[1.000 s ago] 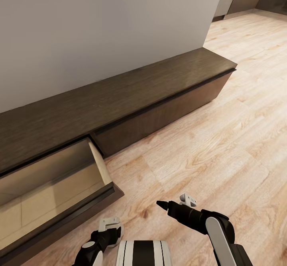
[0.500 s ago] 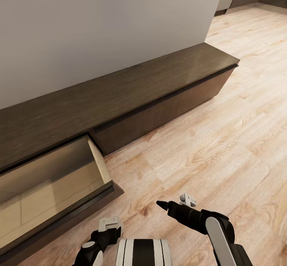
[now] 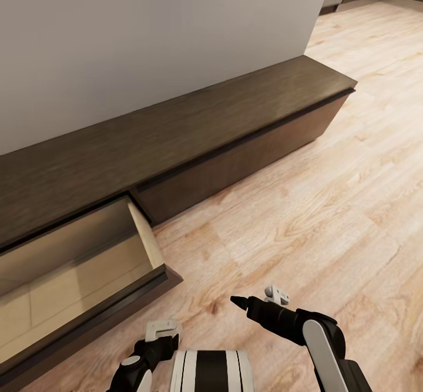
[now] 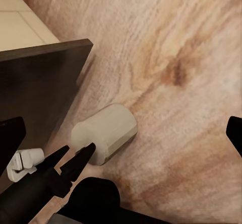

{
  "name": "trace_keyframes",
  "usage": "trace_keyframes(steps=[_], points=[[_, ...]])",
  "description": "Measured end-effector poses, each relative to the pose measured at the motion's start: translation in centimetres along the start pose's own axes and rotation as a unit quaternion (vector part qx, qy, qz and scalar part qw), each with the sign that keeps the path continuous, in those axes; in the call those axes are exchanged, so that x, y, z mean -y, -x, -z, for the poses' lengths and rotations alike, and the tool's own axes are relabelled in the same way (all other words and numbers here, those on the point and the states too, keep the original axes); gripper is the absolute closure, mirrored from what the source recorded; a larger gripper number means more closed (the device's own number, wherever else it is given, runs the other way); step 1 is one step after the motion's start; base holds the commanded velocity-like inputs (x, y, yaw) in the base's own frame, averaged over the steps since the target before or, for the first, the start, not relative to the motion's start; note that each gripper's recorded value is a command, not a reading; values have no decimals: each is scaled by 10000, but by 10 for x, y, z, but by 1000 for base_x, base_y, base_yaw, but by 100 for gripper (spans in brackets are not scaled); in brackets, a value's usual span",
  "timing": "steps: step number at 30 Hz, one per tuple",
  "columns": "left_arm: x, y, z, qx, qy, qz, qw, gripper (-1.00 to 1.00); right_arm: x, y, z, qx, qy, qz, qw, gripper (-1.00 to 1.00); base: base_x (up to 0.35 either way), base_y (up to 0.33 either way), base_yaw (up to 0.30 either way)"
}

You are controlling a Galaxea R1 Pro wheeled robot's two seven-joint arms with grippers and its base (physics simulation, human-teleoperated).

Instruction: Place each of the two pumpkins and all three candles from the living room inside a cabinet in the living room (use any cabinet), then make sure every cabinet is closed, and position the cauldron so it is next to a table in the living room.

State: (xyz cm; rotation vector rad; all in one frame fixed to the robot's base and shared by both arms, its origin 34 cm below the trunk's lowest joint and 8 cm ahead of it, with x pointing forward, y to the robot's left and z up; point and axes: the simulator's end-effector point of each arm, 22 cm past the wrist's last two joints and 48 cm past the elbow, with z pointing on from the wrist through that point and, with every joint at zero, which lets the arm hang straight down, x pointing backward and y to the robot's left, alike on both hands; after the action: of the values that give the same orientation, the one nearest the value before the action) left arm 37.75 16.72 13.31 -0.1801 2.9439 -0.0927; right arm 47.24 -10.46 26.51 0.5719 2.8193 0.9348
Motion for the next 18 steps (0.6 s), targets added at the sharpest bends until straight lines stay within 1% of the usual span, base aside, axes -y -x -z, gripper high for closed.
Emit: trace_keyframes(steps=[5, 9, 14, 18], points=[[-1, -9, -5, -102, 13, 4, 9999, -100, 6, -5, -6, -75, -35, -59, 9999, -100, 0, 0, 0], [-1, -9, -5, -102, 7, 11, 9999, -100, 6, -5, -6, -76, -32, -62, 9999, -100, 0, 0, 0], [-1, -17, -9, -200, 2, 34, 9998, -100, 12, -9, -11, -151, -73, -117, 9998, -100, 0, 0, 0], [0, -17, -9, -199, 2, 28, 9998, -100, 12, -9, -11, -151, -72, -118, 9998, -100, 0, 0, 0]])
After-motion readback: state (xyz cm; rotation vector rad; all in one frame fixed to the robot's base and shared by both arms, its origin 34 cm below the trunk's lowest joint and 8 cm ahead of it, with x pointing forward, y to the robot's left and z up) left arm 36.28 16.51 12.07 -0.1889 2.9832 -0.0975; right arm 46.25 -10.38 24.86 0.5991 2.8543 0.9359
